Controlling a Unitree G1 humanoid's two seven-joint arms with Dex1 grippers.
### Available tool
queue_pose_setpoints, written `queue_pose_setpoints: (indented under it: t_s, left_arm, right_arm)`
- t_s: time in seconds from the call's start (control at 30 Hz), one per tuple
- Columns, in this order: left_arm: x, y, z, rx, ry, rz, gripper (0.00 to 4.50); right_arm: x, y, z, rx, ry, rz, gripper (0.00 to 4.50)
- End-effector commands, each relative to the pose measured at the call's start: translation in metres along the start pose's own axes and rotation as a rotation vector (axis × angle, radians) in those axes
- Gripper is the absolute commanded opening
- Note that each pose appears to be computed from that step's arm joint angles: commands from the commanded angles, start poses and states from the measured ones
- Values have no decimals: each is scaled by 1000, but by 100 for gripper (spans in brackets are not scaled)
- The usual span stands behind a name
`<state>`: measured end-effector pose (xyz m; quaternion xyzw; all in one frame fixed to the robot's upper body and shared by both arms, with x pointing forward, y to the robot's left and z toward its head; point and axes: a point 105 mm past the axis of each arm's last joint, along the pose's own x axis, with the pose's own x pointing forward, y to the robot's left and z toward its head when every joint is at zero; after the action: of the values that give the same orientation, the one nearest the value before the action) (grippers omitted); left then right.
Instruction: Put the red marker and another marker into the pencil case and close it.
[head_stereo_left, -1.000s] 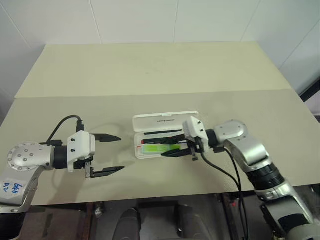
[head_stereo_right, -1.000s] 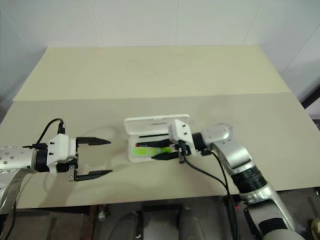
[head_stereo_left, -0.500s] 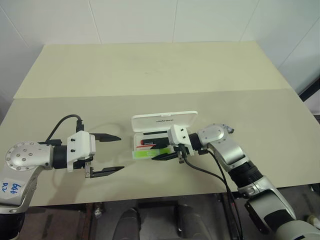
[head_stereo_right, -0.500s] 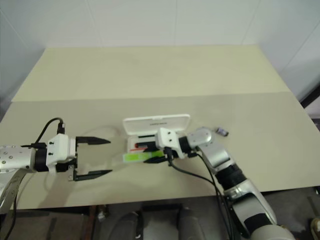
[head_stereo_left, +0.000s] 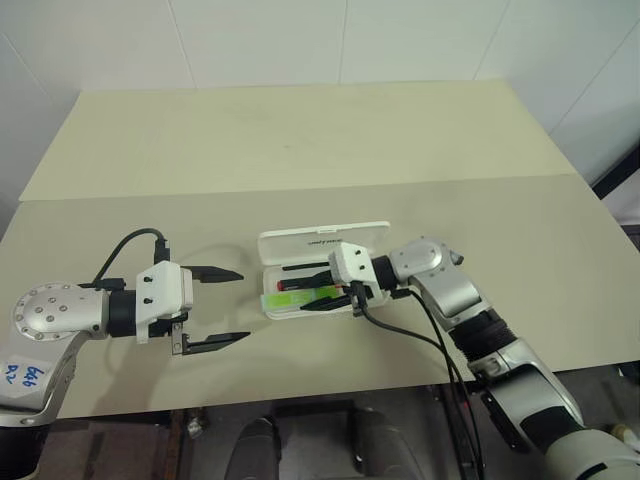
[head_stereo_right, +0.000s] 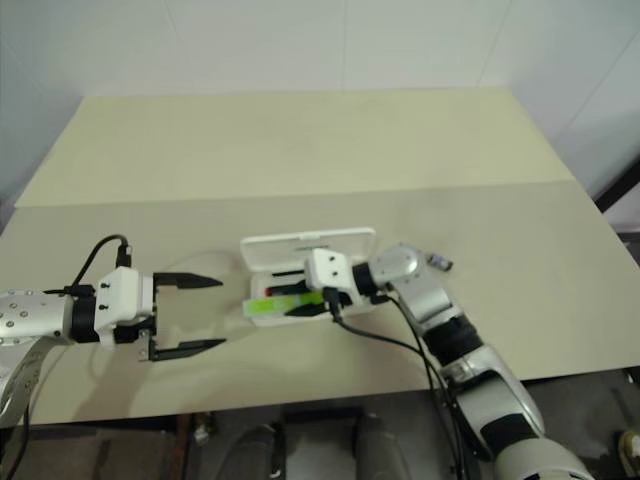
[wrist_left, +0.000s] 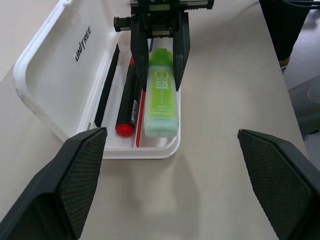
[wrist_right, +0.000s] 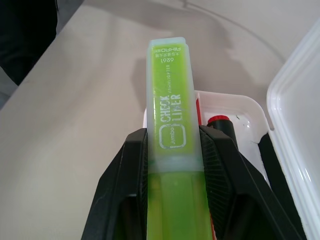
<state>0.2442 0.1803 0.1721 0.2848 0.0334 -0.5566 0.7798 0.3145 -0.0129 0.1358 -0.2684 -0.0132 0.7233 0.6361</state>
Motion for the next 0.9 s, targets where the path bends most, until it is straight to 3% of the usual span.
queue_pose_setpoints:
  t_s: [0.03,0.77,0.9]
  left_arm:
    - [2,1,9,38,-18,3,450]
    - [5,4,10,44,-28,-1,450]
    - [6,4,10,44,-30,-3,450]
  right_arm:
    - [0,-5,8,-41,-9,1,110]
    - [-2,-1,10,12,-40,17,110]
    - [-3,-5,11,-12,-38,-7,255]
